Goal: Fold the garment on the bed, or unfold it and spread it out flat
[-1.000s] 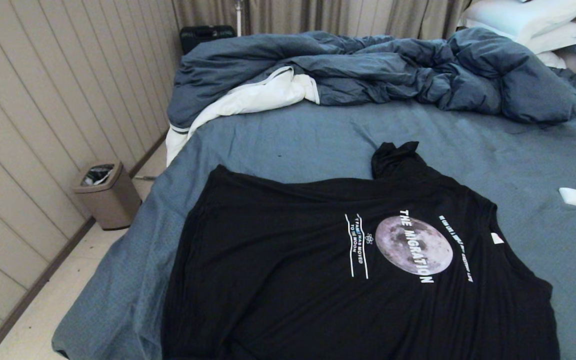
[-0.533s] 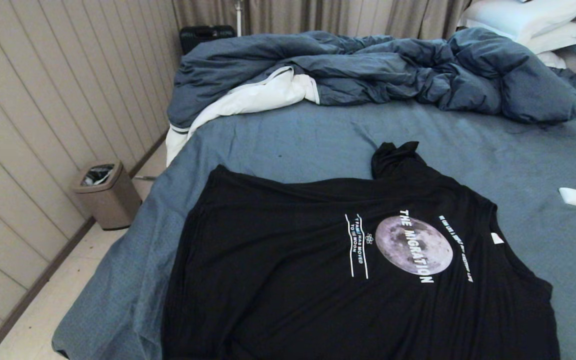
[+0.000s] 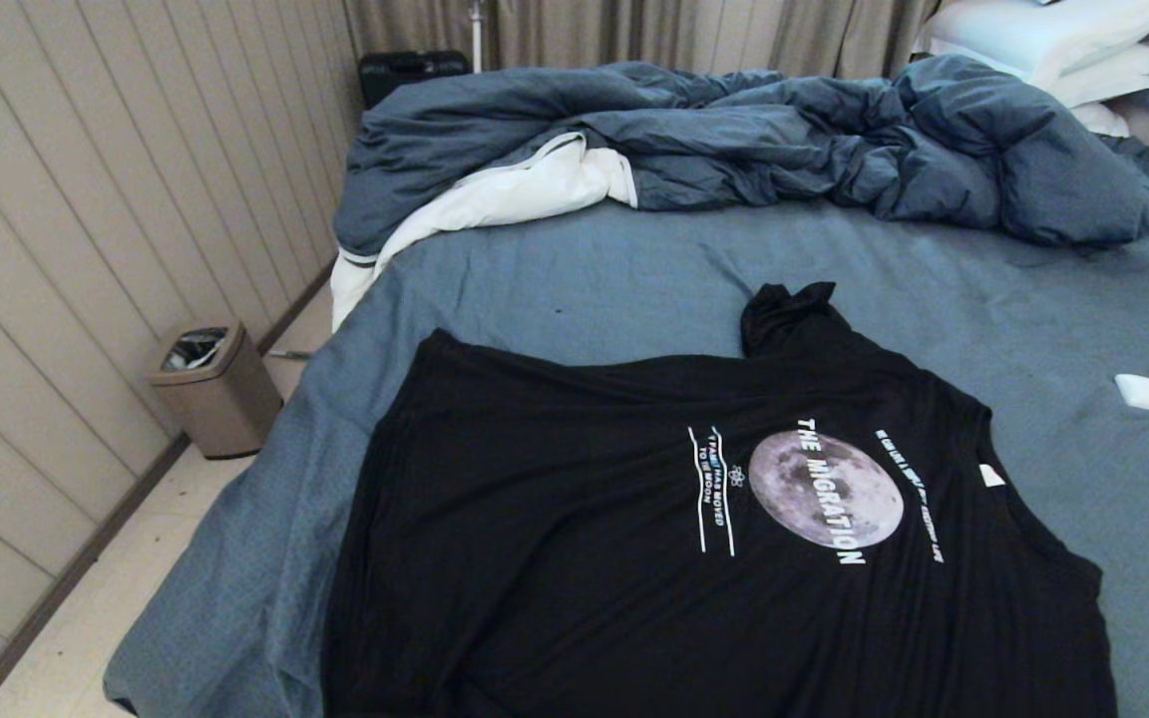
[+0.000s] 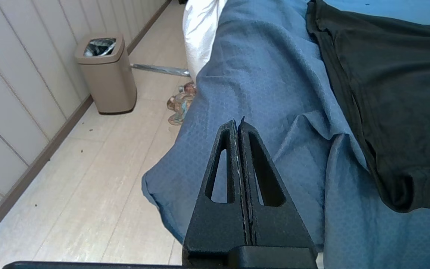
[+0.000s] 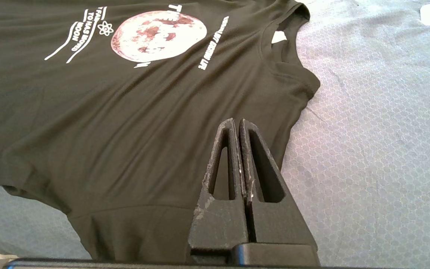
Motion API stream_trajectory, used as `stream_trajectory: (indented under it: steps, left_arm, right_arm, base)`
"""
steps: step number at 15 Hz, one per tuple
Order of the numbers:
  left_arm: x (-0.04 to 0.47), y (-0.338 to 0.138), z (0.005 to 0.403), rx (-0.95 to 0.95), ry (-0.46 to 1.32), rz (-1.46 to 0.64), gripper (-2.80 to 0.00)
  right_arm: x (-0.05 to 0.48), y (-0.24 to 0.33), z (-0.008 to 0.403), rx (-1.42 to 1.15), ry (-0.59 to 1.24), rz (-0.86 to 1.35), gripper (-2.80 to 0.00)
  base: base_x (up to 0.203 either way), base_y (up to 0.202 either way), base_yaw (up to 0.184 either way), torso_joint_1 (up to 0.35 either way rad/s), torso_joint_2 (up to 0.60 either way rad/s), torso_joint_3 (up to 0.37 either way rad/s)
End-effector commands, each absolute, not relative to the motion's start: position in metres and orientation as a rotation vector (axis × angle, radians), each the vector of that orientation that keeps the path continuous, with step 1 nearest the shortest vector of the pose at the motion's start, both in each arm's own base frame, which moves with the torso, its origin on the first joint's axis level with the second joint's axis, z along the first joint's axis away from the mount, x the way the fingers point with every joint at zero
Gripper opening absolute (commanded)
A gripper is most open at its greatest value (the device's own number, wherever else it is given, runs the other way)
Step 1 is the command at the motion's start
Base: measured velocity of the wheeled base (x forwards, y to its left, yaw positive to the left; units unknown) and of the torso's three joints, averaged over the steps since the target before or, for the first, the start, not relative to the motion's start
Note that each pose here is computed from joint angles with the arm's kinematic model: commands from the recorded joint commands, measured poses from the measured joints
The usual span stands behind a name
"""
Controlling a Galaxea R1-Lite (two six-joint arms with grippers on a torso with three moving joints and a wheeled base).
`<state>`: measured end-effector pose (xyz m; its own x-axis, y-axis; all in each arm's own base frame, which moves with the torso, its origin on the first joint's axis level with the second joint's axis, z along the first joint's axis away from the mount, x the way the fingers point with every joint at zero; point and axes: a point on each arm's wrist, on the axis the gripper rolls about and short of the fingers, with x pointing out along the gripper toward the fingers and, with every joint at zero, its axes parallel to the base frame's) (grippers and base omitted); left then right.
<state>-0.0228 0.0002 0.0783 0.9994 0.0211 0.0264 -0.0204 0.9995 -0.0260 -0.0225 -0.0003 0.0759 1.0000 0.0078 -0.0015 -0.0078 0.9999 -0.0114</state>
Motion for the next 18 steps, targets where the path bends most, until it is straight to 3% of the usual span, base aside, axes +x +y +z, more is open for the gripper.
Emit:
stream_trajectory:
  steps: [1,18]
  left_arm:
    - [-0.0227,0.0002,0.0783,-0.023,-0.026,0.021,-2.8]
    - [-0.0227,0.0001,0.078,-0.034,-0.023,0.016,-2.8]
  right_arm:
    - [-0.0224,-0.0003,0.0759,-0.009,0.002,0.006,-2.8]
    - [-0.0223,-0.0003,0.0759,-0.005,0.003,0.003,-2.8]
  base:
    - [0.0,0.0,0.0,0.0,0.0,0.0]
    - [0.0,0.0,0.0,0.0,0.0,0.0]
